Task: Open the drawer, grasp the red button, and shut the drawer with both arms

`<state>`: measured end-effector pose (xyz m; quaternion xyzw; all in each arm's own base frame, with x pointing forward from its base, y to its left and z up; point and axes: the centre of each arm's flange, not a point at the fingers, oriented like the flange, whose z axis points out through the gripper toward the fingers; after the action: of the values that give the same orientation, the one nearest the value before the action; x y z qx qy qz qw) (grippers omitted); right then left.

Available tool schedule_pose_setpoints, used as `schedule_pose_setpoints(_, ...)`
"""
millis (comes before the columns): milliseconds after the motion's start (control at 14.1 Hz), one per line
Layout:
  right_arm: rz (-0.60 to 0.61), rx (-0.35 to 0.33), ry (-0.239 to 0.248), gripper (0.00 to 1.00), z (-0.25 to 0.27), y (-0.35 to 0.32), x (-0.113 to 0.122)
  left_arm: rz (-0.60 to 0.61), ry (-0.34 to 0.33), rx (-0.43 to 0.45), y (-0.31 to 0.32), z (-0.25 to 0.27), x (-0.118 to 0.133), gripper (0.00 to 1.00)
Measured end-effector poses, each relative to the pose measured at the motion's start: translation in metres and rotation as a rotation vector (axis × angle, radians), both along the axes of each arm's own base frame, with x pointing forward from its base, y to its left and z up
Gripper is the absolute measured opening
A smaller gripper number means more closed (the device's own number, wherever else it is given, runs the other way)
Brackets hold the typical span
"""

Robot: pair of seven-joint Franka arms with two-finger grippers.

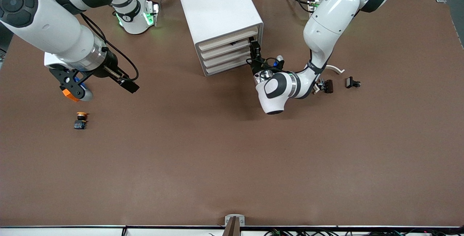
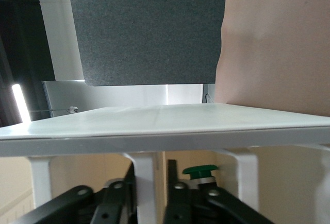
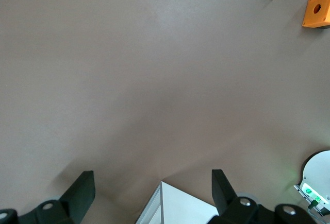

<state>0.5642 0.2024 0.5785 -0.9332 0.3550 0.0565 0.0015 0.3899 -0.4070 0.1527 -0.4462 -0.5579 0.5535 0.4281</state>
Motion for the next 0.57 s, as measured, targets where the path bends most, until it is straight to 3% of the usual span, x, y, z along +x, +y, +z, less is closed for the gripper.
schedule_pose_setpoints(71, 0.003, -0.001, 0.001, 1.0, -0.001, 0.003, -0.001, 0.003, -0.005, 0.009, 0.0, 0.0, 0.0, 0.11)
schedule_pose_setpoints(565, 0.016, -0.006, 0.006, 1.0, -0.004, 0.023, -0.007, 0.016, 0.005, 0.019, 0.003, -0.001, 0.001, 0.1)
